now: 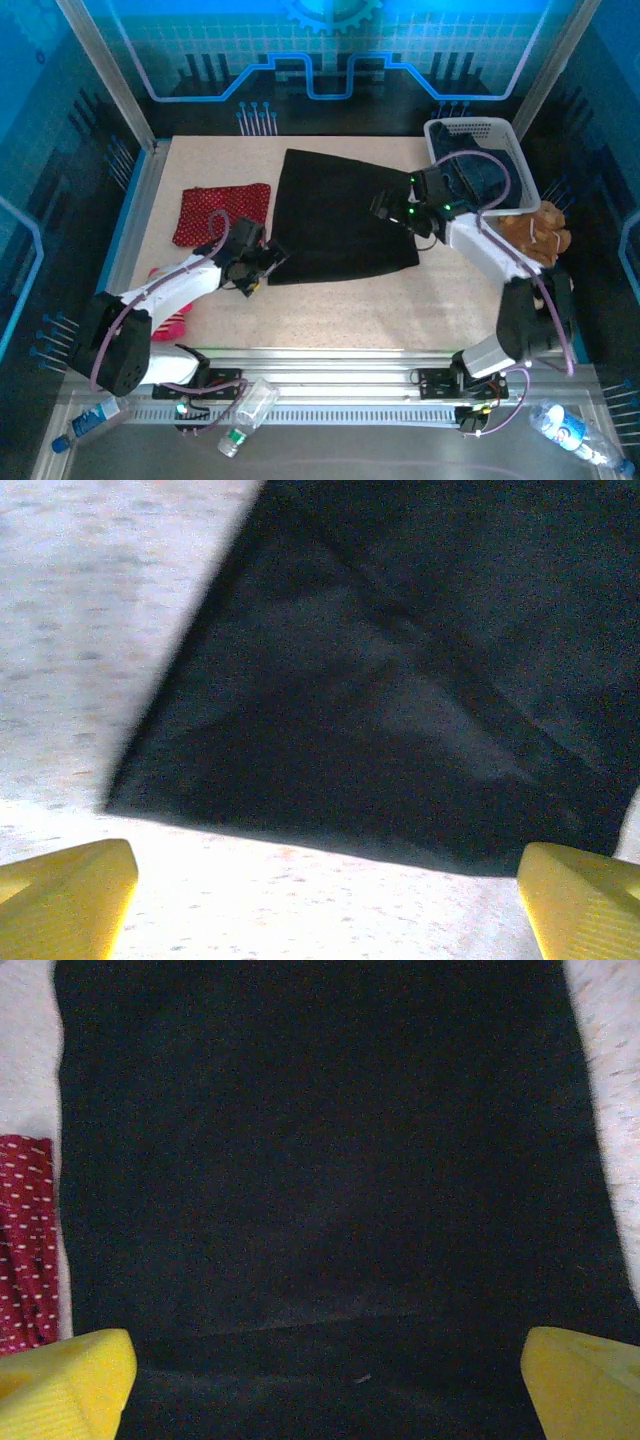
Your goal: Fold and stack the skirts
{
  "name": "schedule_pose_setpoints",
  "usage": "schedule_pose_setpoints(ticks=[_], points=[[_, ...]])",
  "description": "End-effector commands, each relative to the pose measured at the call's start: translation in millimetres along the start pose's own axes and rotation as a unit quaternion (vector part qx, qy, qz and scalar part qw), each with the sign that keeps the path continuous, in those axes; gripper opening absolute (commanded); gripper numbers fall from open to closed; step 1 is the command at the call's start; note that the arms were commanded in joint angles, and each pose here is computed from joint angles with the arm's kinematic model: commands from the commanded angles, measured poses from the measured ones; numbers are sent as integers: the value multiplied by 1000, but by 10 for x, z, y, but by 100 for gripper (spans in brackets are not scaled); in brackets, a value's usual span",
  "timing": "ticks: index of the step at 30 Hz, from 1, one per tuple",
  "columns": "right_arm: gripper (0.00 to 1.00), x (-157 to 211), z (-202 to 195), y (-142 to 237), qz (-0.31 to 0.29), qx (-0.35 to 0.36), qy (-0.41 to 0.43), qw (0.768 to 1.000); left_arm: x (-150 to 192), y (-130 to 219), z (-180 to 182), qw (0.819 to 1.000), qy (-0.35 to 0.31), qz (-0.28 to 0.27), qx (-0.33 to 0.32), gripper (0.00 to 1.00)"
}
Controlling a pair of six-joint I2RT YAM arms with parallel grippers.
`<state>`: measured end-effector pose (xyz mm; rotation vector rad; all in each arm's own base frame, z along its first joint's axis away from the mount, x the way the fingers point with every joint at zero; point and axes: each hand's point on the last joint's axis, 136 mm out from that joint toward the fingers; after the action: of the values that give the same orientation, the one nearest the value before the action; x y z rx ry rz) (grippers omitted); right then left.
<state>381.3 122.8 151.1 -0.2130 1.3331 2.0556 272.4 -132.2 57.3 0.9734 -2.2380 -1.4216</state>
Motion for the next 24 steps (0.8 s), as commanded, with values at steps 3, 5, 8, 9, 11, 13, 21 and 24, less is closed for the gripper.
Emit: schedule_pose_setpoints(ticks=[3,5,8,9,11,13,21,24], points=[[100,109,-471,127,-35,81,-12,996,68,-74,192,999,36,20,-15,76],[100,117,-515,176,-46,81,-13,996,48,-125,112,999,39,20,4,69],[100,130,-568,209,-49,85,-18,995,62,-198,-6,998,42,33,26,60],[100,133,-582,217,-48,87,-20,995,81,-220,-8,998,44,40,25,58],[100,149,-605,209,-45,91,-23,995,107,-247,19,998,48,48,17,54],[100,162,-621,196,-42,92,-26,995,130,-264,76,997,54,52,6,51],[100,138,-626,204,-42,96,-25,994,165,-306,198,996,60,58,-20,50],[100,131,-637,206,-43,97,-27,994,130,-367,126,997,50,58,-16,45]])
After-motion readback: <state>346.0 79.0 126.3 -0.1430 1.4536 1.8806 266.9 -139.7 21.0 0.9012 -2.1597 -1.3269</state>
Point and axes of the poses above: each hand's point on the last joint's axis, 136 mm out from that joint toward the fingers, its own y axis back along the fingers, its own z axis along the line the jaws close on, x = y × z, and after that the axes turned 2 degrees about -y, right-handed
